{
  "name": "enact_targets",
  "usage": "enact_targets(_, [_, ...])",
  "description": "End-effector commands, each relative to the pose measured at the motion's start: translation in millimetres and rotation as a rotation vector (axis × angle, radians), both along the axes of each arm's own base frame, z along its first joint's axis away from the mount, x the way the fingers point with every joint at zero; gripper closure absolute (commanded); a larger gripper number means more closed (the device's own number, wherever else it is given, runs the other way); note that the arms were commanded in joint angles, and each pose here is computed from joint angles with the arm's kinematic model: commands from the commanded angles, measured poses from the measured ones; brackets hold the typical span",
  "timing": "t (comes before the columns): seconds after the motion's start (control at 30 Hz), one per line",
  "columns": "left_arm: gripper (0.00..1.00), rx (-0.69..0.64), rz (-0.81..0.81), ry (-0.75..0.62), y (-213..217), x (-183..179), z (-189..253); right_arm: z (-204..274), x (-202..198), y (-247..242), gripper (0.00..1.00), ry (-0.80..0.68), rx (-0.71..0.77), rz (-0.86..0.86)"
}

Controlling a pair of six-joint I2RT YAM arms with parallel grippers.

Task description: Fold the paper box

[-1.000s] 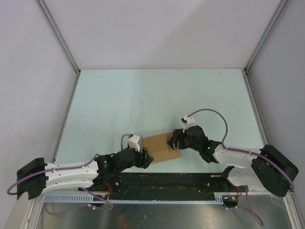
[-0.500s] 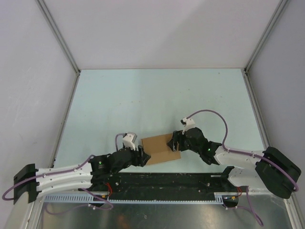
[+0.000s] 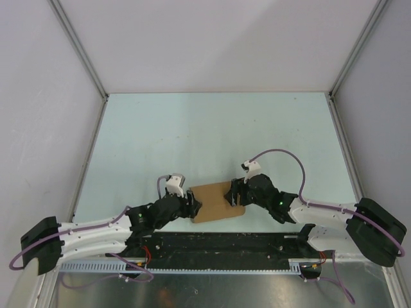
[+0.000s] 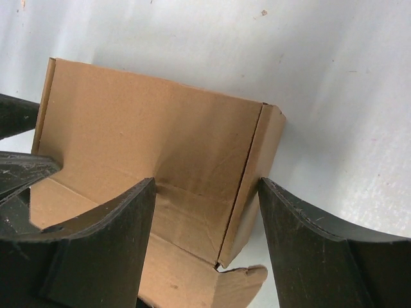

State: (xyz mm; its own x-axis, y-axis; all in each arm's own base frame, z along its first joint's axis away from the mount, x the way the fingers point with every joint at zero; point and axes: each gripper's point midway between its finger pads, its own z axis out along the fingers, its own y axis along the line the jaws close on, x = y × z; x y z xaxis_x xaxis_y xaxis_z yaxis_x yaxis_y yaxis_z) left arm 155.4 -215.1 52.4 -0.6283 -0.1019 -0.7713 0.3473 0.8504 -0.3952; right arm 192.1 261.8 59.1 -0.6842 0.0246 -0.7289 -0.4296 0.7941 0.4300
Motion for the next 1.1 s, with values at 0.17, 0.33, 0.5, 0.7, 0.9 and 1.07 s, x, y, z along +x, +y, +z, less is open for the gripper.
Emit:
enact_targets(0.17, [0.31,-0.079,-0.037,-0.081,-23.1,23.8,32.4,21.0,1.6,9.2,0.30,-0.034,0.045,-0.007])
enact_targets(0.33, [0.32,-0.108,-0.041,-0.089,-28.6,32.5,33.3,21.1,-0.6,10.2,0.30,-0.034,0.047,-0.006])
enact_targets(0.5, [0.32,-0.110,-0.051,-0.115,-39.7,44.6,39.8,21.5,-1.3,9.6,0.30,-0.033,0.047,-0.007])
enact_targets(0.7, [0.31,-0.085,-0.031,-0.158,-45.3,60.6,51.2,23.3,4.0,2.8,0.30,-0.044,0.038,-0.046])
enact_targets(0.9, [0.27,-0.079,0.054,-0.141,-16.7,54.1,60.0,23.7,8.2,-3.8,0.29,-0.050,0.035,-0.071])
enact_targets(1.07, [0.19,-0.064,0.077,-0.085,6.4,36.2,47.4,22.2,10.8,-3.1,0.29,-0.048,0.040,-0.069])
